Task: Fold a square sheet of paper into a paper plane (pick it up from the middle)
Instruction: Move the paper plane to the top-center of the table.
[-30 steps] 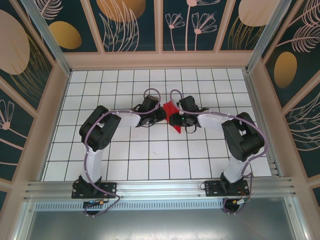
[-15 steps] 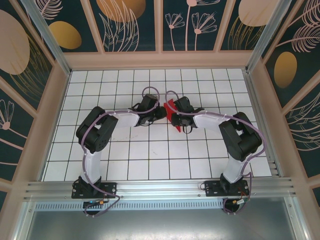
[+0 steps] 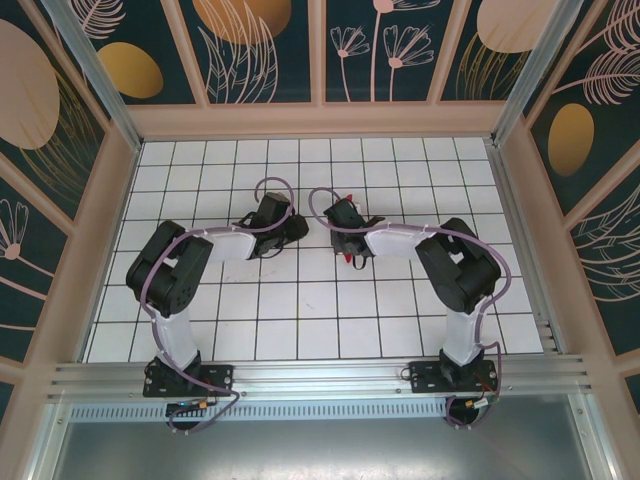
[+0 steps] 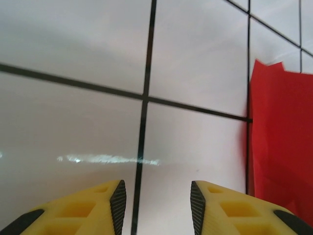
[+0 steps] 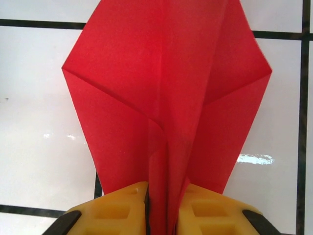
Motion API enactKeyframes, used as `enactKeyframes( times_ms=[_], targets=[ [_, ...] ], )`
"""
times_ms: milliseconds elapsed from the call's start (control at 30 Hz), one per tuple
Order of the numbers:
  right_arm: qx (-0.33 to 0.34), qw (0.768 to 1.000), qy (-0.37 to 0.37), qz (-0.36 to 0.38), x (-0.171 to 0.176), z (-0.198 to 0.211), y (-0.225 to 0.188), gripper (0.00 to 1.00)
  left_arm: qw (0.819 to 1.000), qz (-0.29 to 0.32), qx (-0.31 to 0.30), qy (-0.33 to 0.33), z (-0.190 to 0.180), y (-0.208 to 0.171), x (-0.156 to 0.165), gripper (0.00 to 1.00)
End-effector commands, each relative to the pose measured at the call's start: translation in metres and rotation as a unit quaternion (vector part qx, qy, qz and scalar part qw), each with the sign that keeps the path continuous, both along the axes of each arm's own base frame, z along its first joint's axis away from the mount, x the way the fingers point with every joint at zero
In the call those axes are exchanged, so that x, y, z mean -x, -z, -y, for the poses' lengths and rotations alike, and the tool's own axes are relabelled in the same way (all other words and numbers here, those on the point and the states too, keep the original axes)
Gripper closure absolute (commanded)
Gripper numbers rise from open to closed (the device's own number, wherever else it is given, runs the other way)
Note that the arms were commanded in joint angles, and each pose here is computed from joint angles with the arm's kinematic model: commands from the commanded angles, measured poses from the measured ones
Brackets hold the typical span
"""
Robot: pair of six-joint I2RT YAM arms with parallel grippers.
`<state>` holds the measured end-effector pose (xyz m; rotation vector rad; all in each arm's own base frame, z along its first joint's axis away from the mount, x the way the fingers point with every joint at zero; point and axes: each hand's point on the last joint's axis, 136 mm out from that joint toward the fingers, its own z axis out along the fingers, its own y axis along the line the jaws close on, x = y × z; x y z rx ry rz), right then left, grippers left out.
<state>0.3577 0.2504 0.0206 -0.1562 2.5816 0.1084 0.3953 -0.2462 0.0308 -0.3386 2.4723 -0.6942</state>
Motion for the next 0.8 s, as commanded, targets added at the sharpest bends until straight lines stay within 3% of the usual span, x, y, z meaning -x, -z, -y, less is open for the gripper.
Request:
enactKeyframes(
  times_ms=[0, 233, 567, 767],
  targets=[
    [0.017, 0.999, 0.027, 0.009, -0.003, 0.003, -0.001, 0.77, 1.0, 0.011, 0.0, -0.01, -0.005, -0.008, -0.001, 0.56],
    [0.024, 0.999, 0.039, 0.025, -0.008, 0.002, -0.005, 0.78, 1.0, 0.017, -0.006, -0.016, -0.01, -0.01, 0.0, 0.53],
    [0.04, 0.998, 0.002, 0.04, -0.005, -0.006, -0.015, 0.98, 1.0, 0.018, -0.017, -0.018, -0.013, -0.009, 0.001, 0.5],
    [0.034, 0.998, -0.037, 0.045, 0.001, -0.012, -0.017, 0.99, 0.999, 0.022, -0.024, -0.027, -0.02, -0.01, 0.002, 0.48]
  ],
)
